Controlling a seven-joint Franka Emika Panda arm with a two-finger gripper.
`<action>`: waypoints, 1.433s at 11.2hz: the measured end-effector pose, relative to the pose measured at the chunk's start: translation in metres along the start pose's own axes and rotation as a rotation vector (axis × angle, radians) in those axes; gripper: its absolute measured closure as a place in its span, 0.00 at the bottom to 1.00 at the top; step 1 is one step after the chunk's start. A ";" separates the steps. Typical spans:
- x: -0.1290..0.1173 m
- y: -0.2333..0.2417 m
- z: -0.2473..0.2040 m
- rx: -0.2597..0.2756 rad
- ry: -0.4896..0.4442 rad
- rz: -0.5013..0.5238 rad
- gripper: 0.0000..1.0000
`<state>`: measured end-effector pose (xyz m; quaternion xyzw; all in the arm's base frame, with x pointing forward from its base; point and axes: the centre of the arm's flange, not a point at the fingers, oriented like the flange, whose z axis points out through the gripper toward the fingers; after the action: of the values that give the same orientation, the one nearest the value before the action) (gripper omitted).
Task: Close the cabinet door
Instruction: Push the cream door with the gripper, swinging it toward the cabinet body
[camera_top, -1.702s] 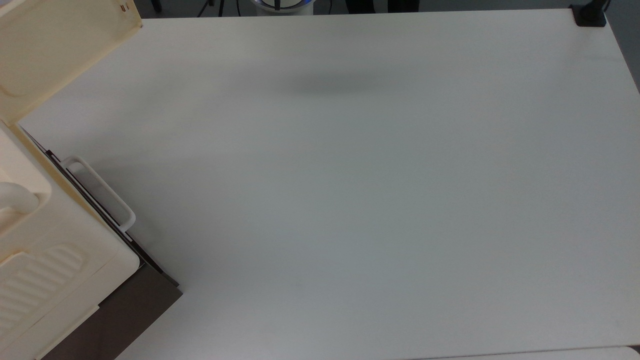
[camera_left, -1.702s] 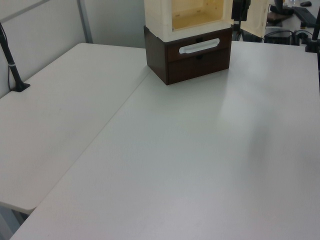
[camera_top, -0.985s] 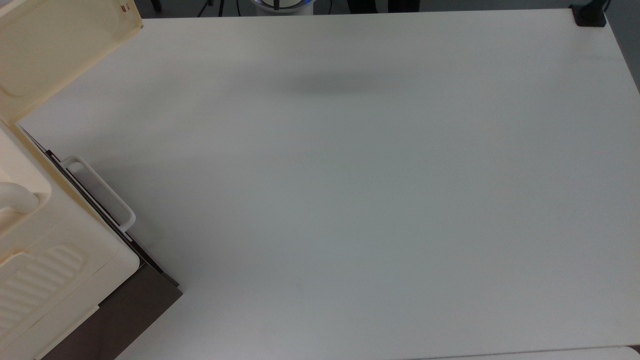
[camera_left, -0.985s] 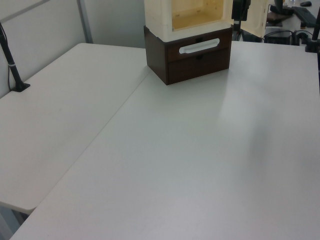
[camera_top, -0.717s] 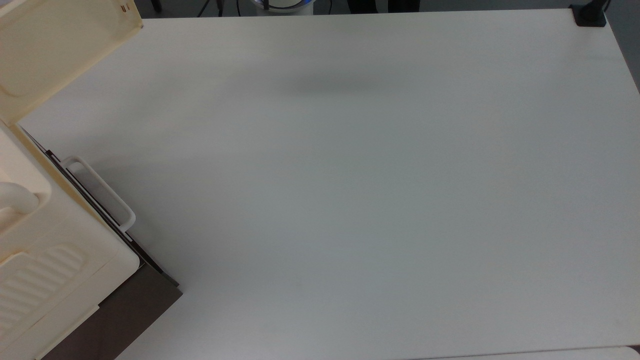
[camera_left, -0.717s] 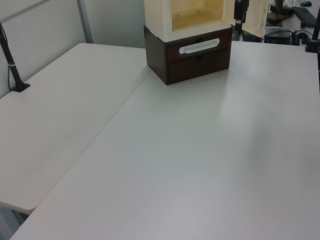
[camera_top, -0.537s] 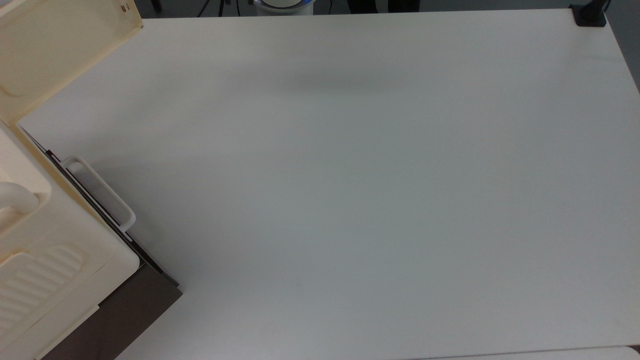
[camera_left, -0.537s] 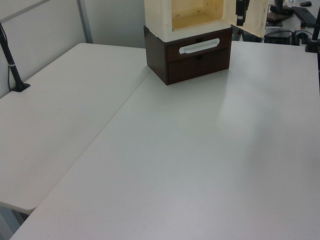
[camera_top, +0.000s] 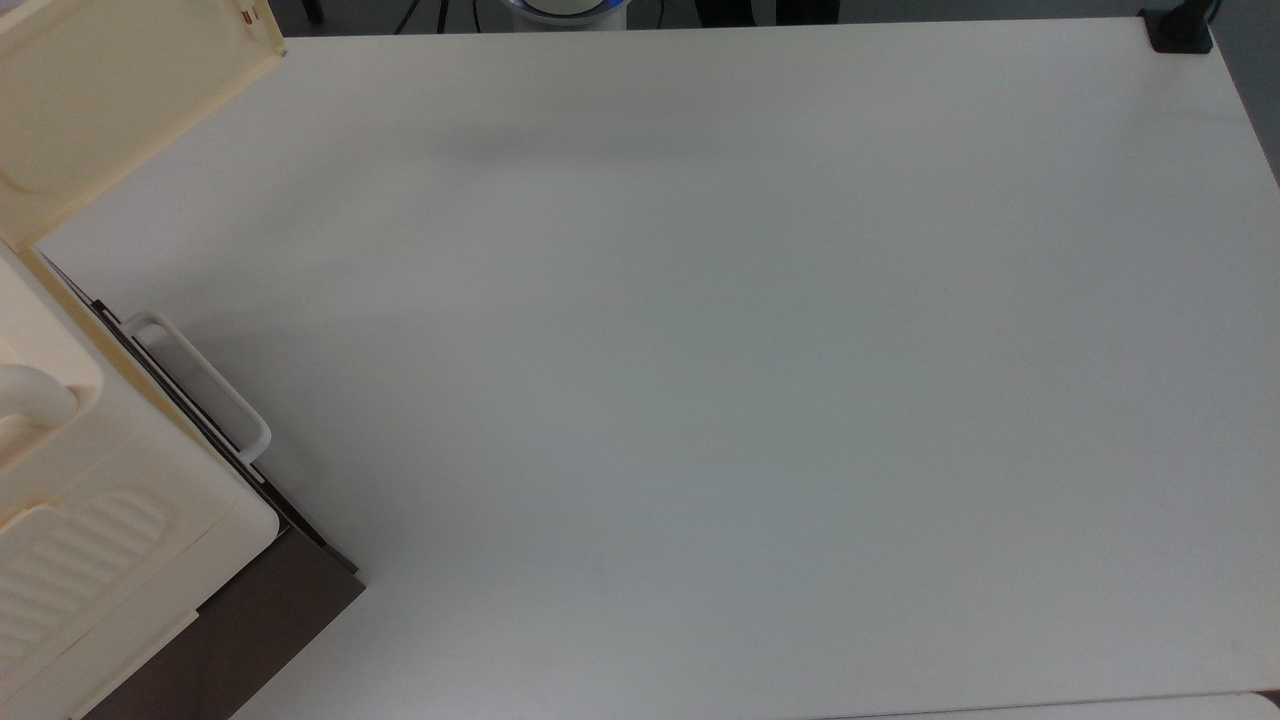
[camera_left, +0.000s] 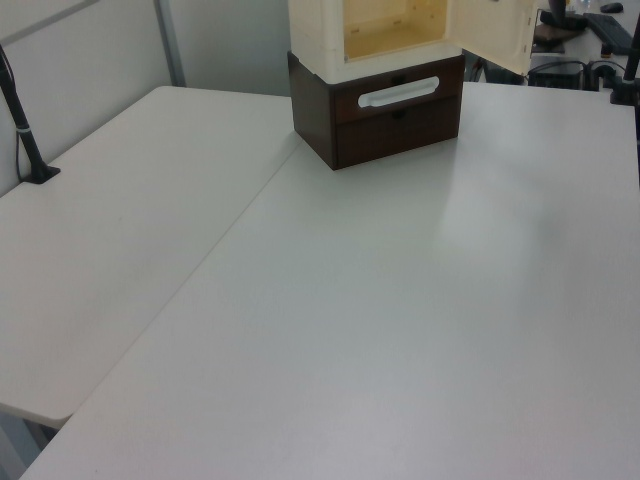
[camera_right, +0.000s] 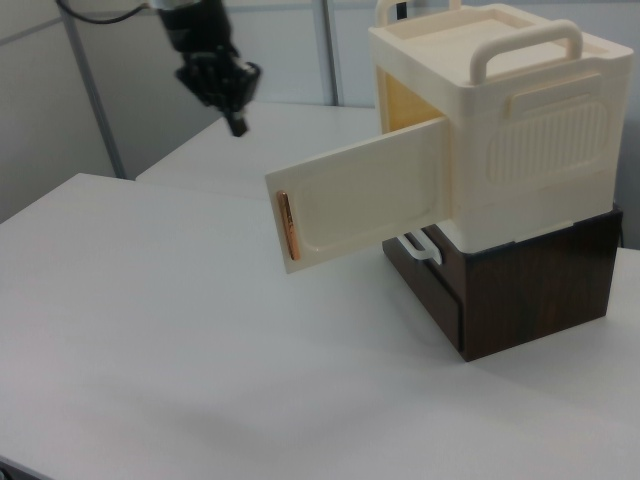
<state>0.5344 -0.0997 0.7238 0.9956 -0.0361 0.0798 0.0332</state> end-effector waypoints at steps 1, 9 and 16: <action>-0.005 0.035 -0.005 -0.011 0.010 0.026 0.99; -0.052 0.182 -0.006 -0.009 0.012 0.042 0.99; 0.015 0.141 0.044 0.060 0.125 0.010 0.99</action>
<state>0.5452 -0.2443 0.6909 0.9891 -0.0368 0.1428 0.0053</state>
